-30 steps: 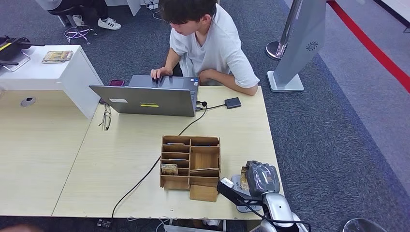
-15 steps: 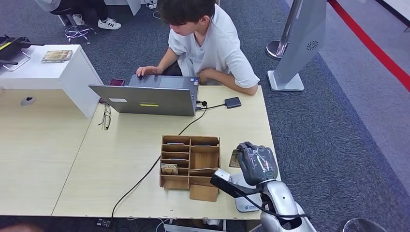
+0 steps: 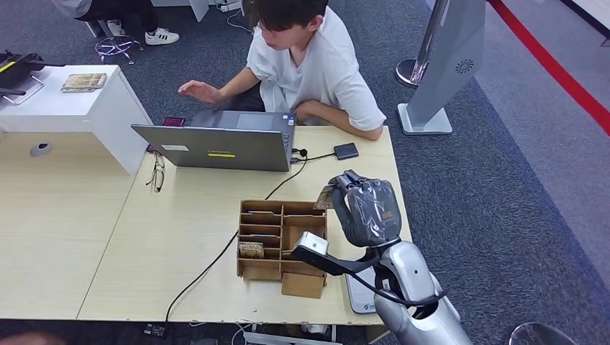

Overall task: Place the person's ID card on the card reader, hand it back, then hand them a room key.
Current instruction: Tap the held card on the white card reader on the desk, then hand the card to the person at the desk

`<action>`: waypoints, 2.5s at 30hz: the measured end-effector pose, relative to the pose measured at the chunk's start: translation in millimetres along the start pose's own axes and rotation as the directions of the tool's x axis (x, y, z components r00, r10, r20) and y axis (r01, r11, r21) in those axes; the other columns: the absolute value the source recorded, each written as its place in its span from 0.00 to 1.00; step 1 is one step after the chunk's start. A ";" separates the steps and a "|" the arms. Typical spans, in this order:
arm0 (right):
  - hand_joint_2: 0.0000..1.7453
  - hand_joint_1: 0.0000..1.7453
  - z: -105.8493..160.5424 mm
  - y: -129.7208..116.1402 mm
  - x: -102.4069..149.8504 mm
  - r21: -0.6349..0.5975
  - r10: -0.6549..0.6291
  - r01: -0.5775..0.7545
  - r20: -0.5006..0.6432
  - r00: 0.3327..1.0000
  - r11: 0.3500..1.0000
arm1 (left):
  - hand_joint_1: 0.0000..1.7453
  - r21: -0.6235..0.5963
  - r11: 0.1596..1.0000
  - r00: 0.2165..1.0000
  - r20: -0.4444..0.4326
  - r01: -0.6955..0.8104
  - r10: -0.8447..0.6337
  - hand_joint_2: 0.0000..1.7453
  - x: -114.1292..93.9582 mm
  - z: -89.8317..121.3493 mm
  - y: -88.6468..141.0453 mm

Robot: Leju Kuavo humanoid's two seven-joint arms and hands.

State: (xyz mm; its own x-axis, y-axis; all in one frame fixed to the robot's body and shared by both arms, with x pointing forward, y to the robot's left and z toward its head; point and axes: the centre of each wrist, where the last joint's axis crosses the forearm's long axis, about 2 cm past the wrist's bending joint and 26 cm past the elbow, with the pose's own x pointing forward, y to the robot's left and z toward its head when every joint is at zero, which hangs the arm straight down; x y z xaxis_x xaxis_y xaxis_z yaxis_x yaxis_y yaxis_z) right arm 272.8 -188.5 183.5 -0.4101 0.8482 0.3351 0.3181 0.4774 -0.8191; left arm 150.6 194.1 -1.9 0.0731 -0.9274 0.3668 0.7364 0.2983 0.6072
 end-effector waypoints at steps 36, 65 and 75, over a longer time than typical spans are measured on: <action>1.00 1.00 -51.8 -26.4 55.4 -0.105 -0.015 0.038 0.214 0.977 0.994 | 0.00 0.035 0.999 0.999 0.049 0.013 -0.015 0.00 16.8 -12.9 20.4; 1.00 1.00 -74.0 7.7 84.3 0.054 0.025 -0.039 0.245 0.969 0.998 | 0.00 0.011 0.999 0.997 0.060 0.044 -0.045 0.00 23.2 -26.8 23.1; 1.00 0.00 -73.9 10.9 85.8 0.067 0.027 -0.045 0.250 0.968 0.997 | 0.00 0.009 0.999 0.997 0.061 0.043 -0.044 0.00 24.5 -27.4 22.7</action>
State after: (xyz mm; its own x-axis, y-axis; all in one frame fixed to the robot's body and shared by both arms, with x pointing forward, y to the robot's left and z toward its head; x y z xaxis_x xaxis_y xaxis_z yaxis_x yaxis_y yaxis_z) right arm 304.3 -93.6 237.8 -0.6021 0.7764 0.1863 0.2781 0.4227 -0.8625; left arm 187.5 172.0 1.6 -0.0002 -0.9241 0.3822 0.7329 0.2598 0.6287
